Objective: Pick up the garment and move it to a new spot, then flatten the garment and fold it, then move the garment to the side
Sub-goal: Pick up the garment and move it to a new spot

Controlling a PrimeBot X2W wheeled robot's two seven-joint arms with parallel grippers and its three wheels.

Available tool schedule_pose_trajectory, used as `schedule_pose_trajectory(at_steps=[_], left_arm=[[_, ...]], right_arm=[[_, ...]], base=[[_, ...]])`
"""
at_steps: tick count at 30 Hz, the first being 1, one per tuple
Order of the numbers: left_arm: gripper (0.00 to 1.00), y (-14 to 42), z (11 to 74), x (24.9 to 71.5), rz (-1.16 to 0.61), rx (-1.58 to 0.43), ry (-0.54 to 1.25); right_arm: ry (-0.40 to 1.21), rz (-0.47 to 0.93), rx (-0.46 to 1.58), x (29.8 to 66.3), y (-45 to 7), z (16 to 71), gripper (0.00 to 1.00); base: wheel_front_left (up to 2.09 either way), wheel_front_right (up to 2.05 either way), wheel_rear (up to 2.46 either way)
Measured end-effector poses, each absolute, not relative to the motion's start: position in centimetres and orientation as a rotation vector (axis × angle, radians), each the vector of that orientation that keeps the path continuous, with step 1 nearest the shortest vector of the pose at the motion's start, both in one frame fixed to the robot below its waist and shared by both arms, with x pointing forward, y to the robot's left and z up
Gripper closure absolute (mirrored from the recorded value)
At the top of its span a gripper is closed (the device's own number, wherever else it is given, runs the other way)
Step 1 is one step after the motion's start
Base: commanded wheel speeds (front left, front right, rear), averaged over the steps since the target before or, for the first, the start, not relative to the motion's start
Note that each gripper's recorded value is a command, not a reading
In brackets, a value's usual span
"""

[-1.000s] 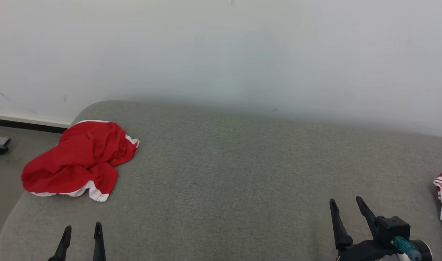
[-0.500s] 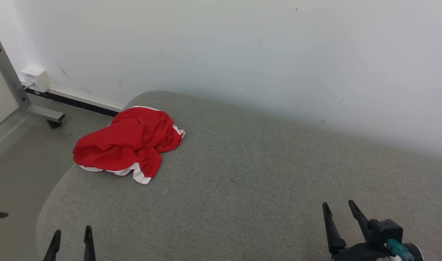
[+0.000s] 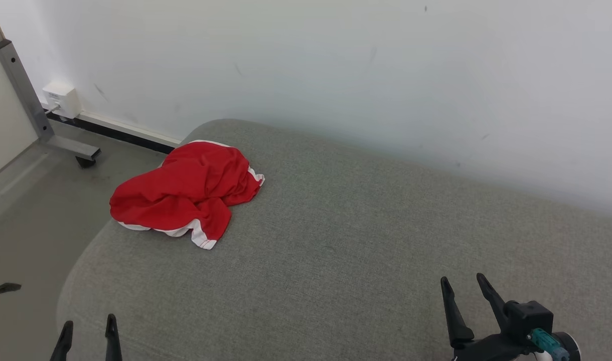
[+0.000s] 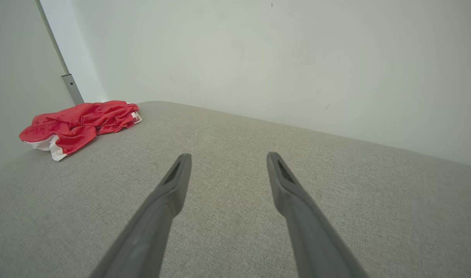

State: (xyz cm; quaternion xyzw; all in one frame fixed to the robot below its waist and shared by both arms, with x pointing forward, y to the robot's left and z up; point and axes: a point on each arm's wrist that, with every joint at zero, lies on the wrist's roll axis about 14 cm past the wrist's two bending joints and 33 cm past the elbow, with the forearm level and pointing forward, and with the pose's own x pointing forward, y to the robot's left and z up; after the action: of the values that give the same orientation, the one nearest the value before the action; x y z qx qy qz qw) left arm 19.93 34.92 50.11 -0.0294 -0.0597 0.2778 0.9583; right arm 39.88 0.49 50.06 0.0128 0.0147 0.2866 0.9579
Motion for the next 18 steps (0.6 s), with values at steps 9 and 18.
schedule_pose_trajectory(at_steps=[9, 18], left_arm=[[0.0, 38.3, 51.8, 24.7, 0.573, -0.116, -0.098], [0.0, 42.2, 52.7, 33.8, 0.617, -0.375, -0.023]], right_arm=[[0.02, 0.624, 0.008, 41.3, 1.4, 50.5, 0.0], [-0.05, 0.687, 0.016, 45.1, 3.0, 52.2, 0.0]], base=[[0.0, 0.0, 0.0], [0.0, 0.0, 0.0]])
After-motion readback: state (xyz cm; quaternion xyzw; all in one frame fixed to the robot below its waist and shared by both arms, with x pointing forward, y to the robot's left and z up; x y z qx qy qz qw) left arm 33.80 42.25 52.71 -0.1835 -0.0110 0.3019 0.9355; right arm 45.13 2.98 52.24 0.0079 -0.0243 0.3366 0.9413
